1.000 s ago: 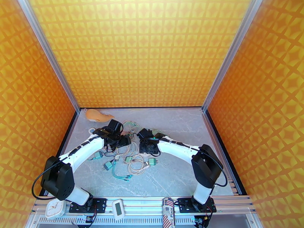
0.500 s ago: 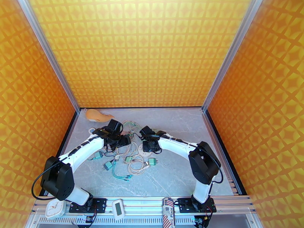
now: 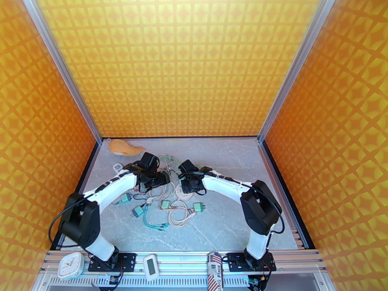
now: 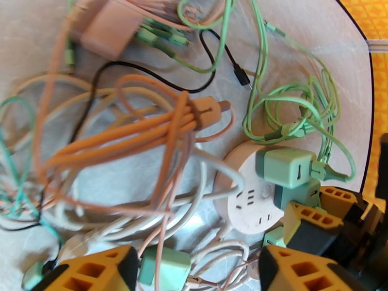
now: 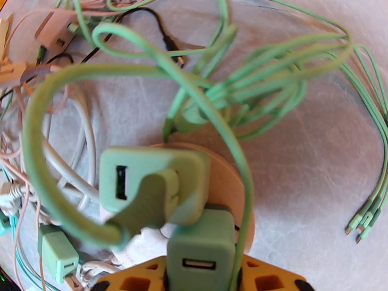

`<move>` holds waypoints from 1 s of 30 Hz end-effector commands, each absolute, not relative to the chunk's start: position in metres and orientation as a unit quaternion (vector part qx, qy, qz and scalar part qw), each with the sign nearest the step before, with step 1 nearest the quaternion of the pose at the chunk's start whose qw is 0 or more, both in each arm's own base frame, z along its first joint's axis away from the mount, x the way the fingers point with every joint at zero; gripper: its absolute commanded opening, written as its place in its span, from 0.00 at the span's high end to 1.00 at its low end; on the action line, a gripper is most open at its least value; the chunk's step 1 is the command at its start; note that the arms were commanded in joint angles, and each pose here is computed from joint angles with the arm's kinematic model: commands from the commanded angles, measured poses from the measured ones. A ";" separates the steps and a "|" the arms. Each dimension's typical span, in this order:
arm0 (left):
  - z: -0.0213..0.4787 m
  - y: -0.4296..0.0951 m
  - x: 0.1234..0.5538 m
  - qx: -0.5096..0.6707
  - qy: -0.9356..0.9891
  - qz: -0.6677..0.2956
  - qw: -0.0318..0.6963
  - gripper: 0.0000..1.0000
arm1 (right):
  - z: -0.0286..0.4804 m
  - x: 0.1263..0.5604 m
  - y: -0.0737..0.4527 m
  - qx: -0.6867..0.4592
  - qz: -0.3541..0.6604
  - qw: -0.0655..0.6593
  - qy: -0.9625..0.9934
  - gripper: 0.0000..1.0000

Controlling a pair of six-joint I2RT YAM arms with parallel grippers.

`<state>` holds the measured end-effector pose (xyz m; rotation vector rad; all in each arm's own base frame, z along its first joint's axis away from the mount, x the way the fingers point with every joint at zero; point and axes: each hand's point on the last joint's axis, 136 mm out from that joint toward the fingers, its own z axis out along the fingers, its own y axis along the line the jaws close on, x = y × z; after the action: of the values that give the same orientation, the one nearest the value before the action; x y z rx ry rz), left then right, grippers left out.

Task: Pull the plug off the socket

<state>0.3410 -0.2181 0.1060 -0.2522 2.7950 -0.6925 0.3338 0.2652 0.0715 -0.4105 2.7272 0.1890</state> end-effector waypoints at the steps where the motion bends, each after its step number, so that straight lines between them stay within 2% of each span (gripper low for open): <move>1: 0.113 -0.251 0.354 -0.063 0.945 -0.293 0.128 0.40 | 0.083 0.339 0.278 -0.179 0.088 0.202 0.959 0.67; 8: 0.090 -0.282 0.352 -0.044 0.945 -0.306 0.102 0.44 | 0.075 0.335 0.275 -0.171 0.088 0.193 0.962 0.68; 19: 0.056 -0.292 0.344 -0.030 0.956 -0.282 0.069 0.45 | 0.076 0.340 0.260 -0.148 0.067 0.206 0.965 0.68; 25: 0.030 -0.292 0.331 -0.017 0.974 -0.223 0.036 0.45 | 0.076 0.340 0.261 -0.140 0.092 0.203 0.965 0.68; 30: 0.011 -0.288 0.324 -0.015 0.982 -0.185 0.020 0.53 | 0.076 0.338 0.264 -0.140 0.103 0.200 0.964 0.68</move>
<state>0.3383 -0.2916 0.0367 -0.0739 2.9616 -0.7037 0.3392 0.2575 0.0699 -0.4019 2.7123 0.2235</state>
